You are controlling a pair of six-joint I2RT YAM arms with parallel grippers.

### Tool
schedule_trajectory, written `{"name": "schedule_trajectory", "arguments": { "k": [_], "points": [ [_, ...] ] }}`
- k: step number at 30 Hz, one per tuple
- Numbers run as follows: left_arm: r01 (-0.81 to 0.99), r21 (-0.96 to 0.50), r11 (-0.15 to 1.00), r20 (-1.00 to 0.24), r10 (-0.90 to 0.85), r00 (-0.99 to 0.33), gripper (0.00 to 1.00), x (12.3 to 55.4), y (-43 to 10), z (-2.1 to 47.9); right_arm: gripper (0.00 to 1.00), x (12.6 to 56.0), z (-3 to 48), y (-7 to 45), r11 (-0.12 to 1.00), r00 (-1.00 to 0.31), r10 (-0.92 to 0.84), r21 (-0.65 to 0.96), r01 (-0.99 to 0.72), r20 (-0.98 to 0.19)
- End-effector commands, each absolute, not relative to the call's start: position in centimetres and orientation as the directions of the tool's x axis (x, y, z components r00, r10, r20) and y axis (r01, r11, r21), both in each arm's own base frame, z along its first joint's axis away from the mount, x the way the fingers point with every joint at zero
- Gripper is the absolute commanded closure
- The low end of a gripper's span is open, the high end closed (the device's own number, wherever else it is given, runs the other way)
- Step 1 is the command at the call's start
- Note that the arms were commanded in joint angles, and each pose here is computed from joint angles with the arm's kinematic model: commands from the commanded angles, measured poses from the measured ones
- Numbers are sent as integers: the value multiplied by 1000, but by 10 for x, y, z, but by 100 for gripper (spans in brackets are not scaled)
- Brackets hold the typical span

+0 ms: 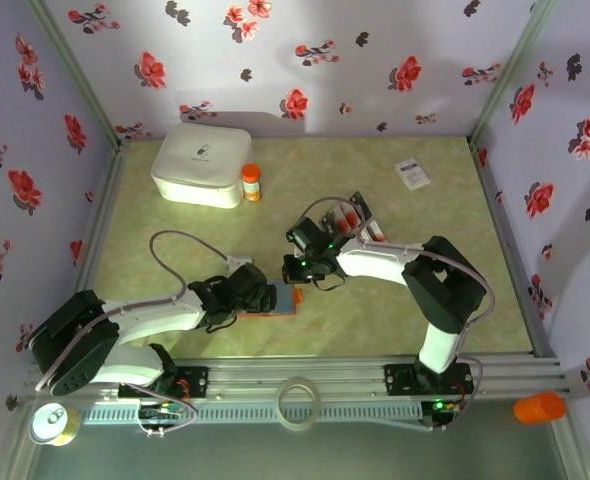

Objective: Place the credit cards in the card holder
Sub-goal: Flip over the card slot in the card holder.

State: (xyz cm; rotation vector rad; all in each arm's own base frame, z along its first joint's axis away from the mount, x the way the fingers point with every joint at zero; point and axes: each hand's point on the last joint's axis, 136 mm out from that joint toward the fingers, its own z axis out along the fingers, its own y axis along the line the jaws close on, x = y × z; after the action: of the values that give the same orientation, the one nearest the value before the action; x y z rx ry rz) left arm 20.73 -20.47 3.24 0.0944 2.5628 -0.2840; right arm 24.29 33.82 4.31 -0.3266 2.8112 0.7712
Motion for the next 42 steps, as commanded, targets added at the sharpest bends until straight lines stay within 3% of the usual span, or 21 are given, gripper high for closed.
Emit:
{"name": "schedule_trajectory", "arguments": {
  "k": [1,27,38,42],
  "points": [
    [140,-189,972,-548,14,-836,0,207,-206,35,100,244,42,332,850,-951,-170,449,-274,-260],
    [144,-157,977,-534,39,-845,0,203,-201,21,100,226,13,355,825,-967,-165,510,-244,-196],
    [141,-153,978,-524,40,-851,21,197,-193,7,100,229,27,357,811,-965,-146,532,-243,-218],
    [145,-165,976,-530,36,-847,25,198,-195,11,89,233,43,351,808,-961,-108,540,-233,-254]
  ]
}}
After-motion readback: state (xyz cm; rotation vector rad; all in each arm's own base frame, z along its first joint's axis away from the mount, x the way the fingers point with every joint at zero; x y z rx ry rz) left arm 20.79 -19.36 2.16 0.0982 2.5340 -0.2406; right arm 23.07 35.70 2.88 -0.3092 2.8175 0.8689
